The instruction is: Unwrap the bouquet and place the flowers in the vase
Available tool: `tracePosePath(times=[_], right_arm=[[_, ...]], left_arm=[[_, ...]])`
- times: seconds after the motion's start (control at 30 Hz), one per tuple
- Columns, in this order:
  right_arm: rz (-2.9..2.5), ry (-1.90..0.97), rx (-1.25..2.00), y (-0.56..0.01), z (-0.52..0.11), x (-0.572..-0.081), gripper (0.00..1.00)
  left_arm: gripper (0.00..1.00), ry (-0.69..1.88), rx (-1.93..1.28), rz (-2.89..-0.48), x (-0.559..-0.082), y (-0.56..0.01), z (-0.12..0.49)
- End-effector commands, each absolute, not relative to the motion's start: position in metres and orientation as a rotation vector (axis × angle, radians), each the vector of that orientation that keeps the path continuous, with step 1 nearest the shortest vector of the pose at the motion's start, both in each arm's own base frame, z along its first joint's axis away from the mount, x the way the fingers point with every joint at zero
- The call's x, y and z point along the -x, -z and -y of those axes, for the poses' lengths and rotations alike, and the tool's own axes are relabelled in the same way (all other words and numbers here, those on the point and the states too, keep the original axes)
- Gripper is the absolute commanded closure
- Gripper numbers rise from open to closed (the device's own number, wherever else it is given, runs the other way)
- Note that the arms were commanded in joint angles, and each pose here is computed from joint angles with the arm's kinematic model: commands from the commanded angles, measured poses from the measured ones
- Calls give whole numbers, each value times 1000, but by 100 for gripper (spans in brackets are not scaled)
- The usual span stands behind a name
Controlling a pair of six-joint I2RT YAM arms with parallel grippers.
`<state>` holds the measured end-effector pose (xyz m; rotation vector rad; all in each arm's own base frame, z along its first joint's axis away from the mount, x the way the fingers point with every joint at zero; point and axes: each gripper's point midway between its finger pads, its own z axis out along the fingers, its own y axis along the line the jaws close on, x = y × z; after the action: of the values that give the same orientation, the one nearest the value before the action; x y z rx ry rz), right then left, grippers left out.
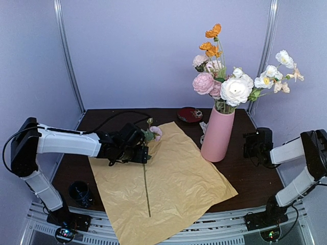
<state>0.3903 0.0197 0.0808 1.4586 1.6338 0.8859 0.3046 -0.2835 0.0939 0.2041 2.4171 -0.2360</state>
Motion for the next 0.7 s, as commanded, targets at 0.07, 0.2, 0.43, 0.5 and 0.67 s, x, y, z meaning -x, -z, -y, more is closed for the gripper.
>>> tracePosePath(times=[0.07, 0.2, 0.43, 0.5, 0.67], right_arm=[[-1821, -841, -1339, -69, -28, -352, 27], [-1870, -843, -1252, -78, -33, -336, 27], [-1983, -865, -1063, -91, -49, -310, 27], [-2021, -864, -1003, -93, -55, -300, 27], [-2003, -878, -850, -122, -64, -283, 28]], left_arm=[[31, 245, -199, -2502, -317, -75, 302], [37, 210, -190, -2534, -322, -61, 303], [54, 121, -180, -2573, -327, -36, 298], [61, 122, -183, -2587, -325, -31, 299], [86, 117, -176, -2587, -325, -30, 298]])
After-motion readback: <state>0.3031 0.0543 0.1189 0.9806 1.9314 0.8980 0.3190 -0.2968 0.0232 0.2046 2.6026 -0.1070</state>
